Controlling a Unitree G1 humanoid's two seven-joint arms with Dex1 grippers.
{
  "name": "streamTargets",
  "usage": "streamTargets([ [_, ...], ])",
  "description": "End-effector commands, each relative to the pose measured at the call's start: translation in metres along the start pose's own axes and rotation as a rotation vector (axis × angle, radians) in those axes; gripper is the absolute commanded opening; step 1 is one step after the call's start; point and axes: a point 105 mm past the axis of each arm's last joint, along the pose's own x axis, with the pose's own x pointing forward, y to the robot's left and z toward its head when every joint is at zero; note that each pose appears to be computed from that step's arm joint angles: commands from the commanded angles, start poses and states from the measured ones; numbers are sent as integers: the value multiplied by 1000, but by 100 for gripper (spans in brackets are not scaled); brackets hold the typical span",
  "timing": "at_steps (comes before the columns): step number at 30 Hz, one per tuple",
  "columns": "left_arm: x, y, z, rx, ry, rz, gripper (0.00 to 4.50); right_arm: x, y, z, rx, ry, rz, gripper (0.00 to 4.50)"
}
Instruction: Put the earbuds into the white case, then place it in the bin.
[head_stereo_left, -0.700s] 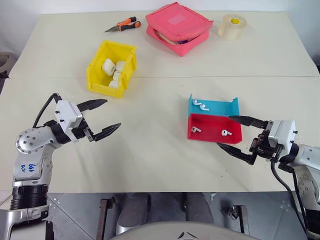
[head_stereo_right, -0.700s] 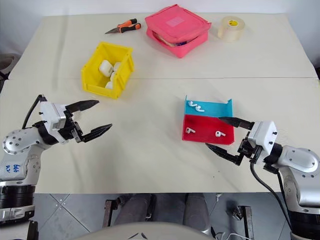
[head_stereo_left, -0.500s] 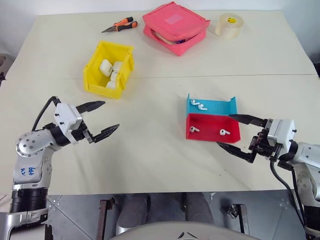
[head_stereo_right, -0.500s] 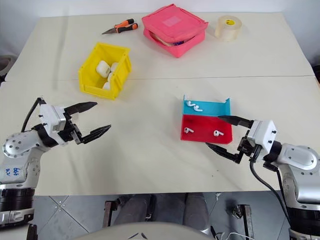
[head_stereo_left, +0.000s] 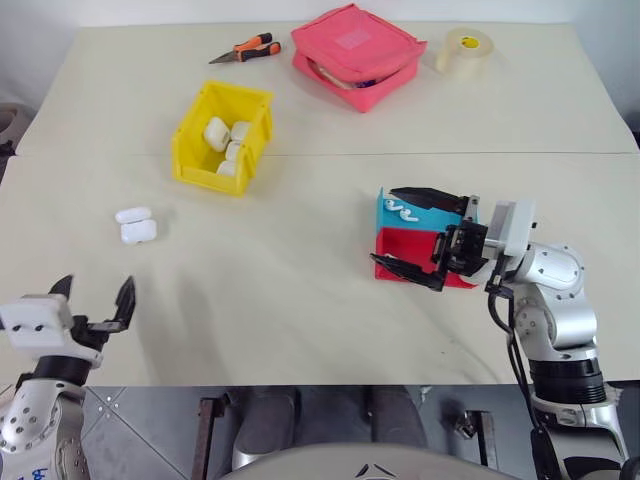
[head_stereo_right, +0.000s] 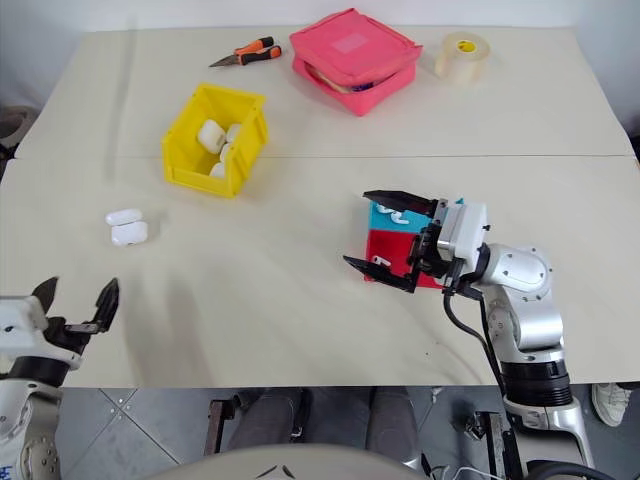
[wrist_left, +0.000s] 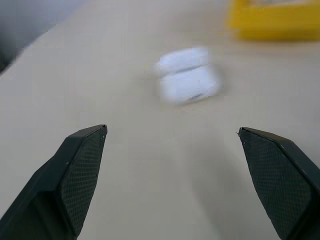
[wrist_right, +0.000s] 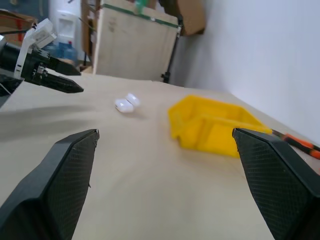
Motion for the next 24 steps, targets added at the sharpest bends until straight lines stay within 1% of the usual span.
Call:
streamTargets([
  [1,0,-6,22,-30,-34,11,449,-6,3,-3,-5,25,23,450],
  [4,7,-9,32,-46,-27,16,449,-11,2,-4,13,51,23,450],
  [6,15,-12,38,-89,9,12,449,-16,2,-5,39,72,30,450],
  [7,19,-17,39,-133,42,-2,449,-18,3,-6,57,85,36,450],
  [9,32,-20,42,-134,138,24,449,-20,6,-7,92,102,60,450],
  [13,56,-31,59,-160,248,33,449,-16,11,-6,131,103,84,450],
  [16,67,-27,69,-183,310,89,449,-13,14,-5,141,99,96,450],
  [17,71,-26,71,-217,336,109,449,-13,15,-5,144,99,97,450],
  [19,76,-26,64,-220,411,119,449,-12,17,-4,148,96,97,450],
  [21,79,-21,66,-198,423,153,449,-11,18,-4,154,94,95,450],
  [24,83,-17,61,-197,463,174,449,-10,19,-4,156,89,81,450],
])
